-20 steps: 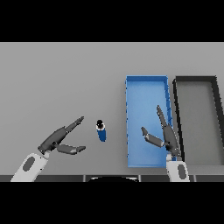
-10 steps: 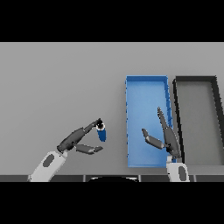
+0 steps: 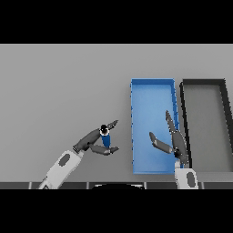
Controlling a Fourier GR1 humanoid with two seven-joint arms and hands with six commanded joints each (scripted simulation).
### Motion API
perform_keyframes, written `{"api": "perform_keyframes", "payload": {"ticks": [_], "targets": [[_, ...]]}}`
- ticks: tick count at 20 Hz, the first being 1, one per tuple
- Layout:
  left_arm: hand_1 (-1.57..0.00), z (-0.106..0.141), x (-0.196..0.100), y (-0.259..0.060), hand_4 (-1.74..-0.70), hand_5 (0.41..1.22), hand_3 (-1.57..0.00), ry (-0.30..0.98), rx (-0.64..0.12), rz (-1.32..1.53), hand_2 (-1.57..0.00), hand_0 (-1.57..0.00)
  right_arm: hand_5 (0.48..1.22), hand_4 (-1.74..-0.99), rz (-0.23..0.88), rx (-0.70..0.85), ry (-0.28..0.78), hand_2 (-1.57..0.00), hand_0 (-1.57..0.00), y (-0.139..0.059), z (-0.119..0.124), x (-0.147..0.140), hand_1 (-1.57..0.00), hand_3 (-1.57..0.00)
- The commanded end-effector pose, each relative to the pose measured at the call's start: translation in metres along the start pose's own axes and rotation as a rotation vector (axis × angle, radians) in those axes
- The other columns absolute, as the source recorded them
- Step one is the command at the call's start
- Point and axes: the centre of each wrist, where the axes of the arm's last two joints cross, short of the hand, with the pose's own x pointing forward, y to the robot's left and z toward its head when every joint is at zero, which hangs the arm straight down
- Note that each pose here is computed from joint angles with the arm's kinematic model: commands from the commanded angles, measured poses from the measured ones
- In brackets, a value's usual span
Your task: Pick up the blue pipe and place it into the blue bin.
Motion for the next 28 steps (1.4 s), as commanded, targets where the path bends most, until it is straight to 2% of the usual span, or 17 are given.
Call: {"api": "perform_keyframes", "payload": {"ticks": [1, 2, 4, 5, 6, 8, 10, 12, 14, 17, 20, 23, 28], "targets": [[0.0, -0.002, -0.001, -0.002, -1.24, 0.558, -0.01, -0.015, 0.006, 0.017, -0.04, 0.0, 0.605, -1.204, -0.001, -0.003, -0.001, 0.0, 0.0, -0.001, 0.003, -0.001, 0.0, 0.0], [-0.04, -0.003, 0.0, -0.003, -1.27, 0.585, -0.04, -0.026, 0.017, 0.033, -0.11, 0.0, 0.603, -1.196, 0.011, -0.001, 0.003, 0.0, 0.0, -0.001, 0.005, -0.003, 0.0, 0.0], [-0.26, -0.006, -0.002, -0.009, -1.32, 0.651, -0.22, -0.025, 0.028, 0.045, -0.36, -0.1, 0.605, -1.198, 0.002, 0.005, -0.006, 0.0, 0.0, -0.001, 0.009, -0.003, 0.0, 0.0], [-0.46, -0.009, -0.003, -0.012, -1.34, 0.765, -0.49, -0.021, 0.027, 0.085, -0.54, -0.29, 0.605, -1.199, -0.002, 0.004, -0.01, 0.0, 0.0, 0.001, 0.007, 0.001, 0.0, 0.0], [-0.68, -0.01, -0.002, -0.01, -1.42, 0.856, -0.7, -0.021, 0.039, 0.096, -0.73, -0.5, 0.604, -1.196, 0.0, 0.0, -0.004, 0.0, 0.0, 0.003, 0.007, 0.0, 0.0, 0.0], [-1.0, -0.012, 0.002, -0.016, -1.53, 0.988, -1.01, -0.028, 0.017, 0.079, -1.03, -0.89, 0.604, -1.195, -0.004, 0.0, 0.002, 0.0, 0.0, 0.001, 0.005, -0.001, 0.0, 0.0], [-1.2, -0.011, -0.001, -0.024, -1.6, 1.072, -1.17, -0.076, -0.008, 0.068, -1.23, -1.13, 0.604, -1.198, -0.002, -0.003, 0.004, 0.0, 0.0, -0.001, 0.005, -0.001, 0.0, 0.0], [-1.34, -0.01, -0.001, -0.027, -1.65, 1.125, -1.27, -0.092, 0.007, 0.054, -1.35, -1.29, 0.602, -1.191, -0.002, 0.003, 0.007, 0.0, 0.0, 0.001, 0.002, -0.003, 0.0, 0.0], [-1.42, -0.011, 0.0, -0.026, -1.68, 1.16, -1.35, -0.107, 0.026, 0.05, -1.43, -1.39, 0.602, -1.192, -0.012, 0.01, 0.002, 0.0, 0.0, 0.002, 0.002, -0.002, 0.0, 0.0], [-1.49, -0.018, 0.023, -0.029, -1.71, 1.19, -1.42, -0.19, 0.053, 0.065, -1.5, -1.48, 0.603, -1.187, 0.007, 0.003, -0.005, 0.0, 0.0, 0.0, 0.003, -0.002, 0.0, 0.0], [-1.53, -0.021, 0.041, -0.032, -1.73, 1.205, -1.45, -0.272, 0.04, 0.07, -1.53, -1.52, 0.604, -1.18, 0.016, -0.009, -0.005, 0.0, 0.0, -0.004, 0.004, -0.004, 0.0, 0.0], [-1.55, -0.026, 0.06, -0.034, -1.73, 1.213, -1.48, -0.281, 0.013, 0.064, -1.55, -1.55, 0.6, -1.157, 0.02, -0.015, -0.01, 0.0, 0.0, -0.005, 0.002, -0.001, 0.0, 0.0], [-1.56, -0.023, 0.074, -0.036, -1.74, 1.218, -1.49, -0.257, -0.01, 0.032, -1.56, -1.56, 0.606, -1.133, 0.026, -0.015, -0.035, 0.0, 0.0, -0.009, 0.007, -0.003, 0.0, 0.0]]}}
